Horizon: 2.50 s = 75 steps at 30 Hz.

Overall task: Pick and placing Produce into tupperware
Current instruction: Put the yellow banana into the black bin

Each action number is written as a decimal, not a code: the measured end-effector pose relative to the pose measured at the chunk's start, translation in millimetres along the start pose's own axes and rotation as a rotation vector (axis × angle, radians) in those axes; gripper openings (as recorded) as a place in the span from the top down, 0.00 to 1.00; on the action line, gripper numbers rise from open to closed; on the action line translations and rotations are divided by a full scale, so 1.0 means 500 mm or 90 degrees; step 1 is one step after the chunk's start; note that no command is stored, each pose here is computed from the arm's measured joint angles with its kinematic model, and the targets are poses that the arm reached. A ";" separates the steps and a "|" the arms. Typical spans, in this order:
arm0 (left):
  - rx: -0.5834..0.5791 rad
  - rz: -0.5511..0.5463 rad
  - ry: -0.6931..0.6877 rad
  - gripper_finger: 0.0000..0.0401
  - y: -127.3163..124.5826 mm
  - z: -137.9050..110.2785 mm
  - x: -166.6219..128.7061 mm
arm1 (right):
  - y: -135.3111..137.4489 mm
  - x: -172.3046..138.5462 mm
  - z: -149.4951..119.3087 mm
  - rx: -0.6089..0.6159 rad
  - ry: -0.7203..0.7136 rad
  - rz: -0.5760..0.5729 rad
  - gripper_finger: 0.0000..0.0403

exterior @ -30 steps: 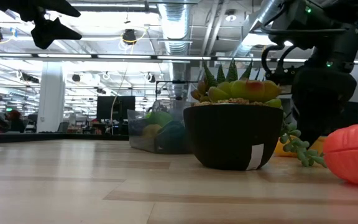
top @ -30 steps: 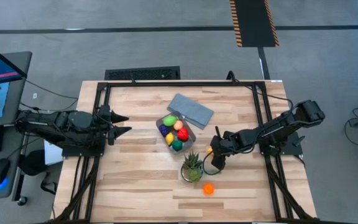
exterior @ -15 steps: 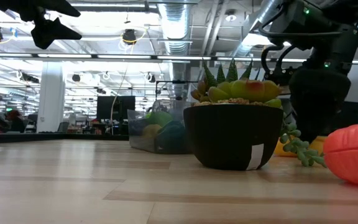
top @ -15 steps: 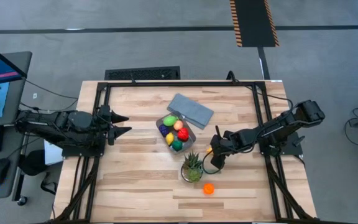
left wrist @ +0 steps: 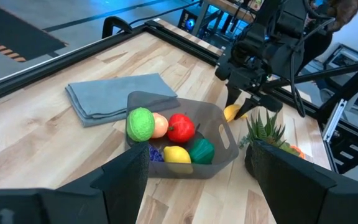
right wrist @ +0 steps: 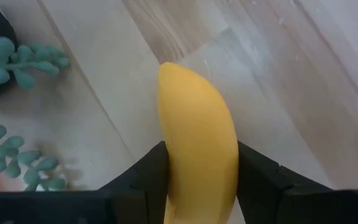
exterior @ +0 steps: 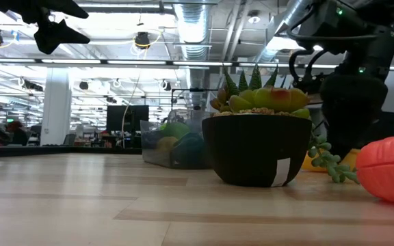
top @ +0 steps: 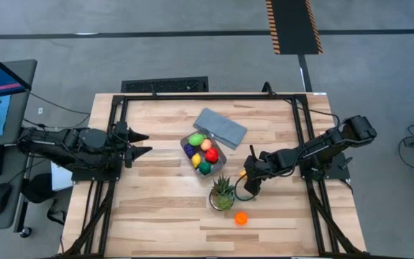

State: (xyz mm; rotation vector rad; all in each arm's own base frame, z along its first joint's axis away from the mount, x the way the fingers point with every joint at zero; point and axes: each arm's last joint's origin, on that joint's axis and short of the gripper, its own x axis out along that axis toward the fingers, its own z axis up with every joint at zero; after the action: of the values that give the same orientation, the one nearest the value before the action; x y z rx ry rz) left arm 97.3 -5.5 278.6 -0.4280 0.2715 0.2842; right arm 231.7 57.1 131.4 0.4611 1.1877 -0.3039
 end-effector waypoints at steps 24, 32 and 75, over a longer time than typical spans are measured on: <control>0.000 0.000 0.000 0.33 0.000 0.000 0.000 | 0.010 -0.013 -0.009 0.021 -0.004 0.012 0.53; 0.001 0.002 0.000 0.33 0.000 0.000 0.000 | 0.004 -0.060 -0.005 0.027 -0.054 0.020 0.57; 0.005 0.012 -0.007 0.33 0.001 0.001 0.000 | -0.027 -0.237 0.000 0.061 -0.304 0.157 0.53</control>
State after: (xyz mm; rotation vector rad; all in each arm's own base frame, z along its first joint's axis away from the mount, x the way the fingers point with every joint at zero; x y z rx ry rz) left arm 97.2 -4.9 278.7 -0.4161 0.2657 0.3041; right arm 184.2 44.0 240.0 0.5748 0.6461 -0.2407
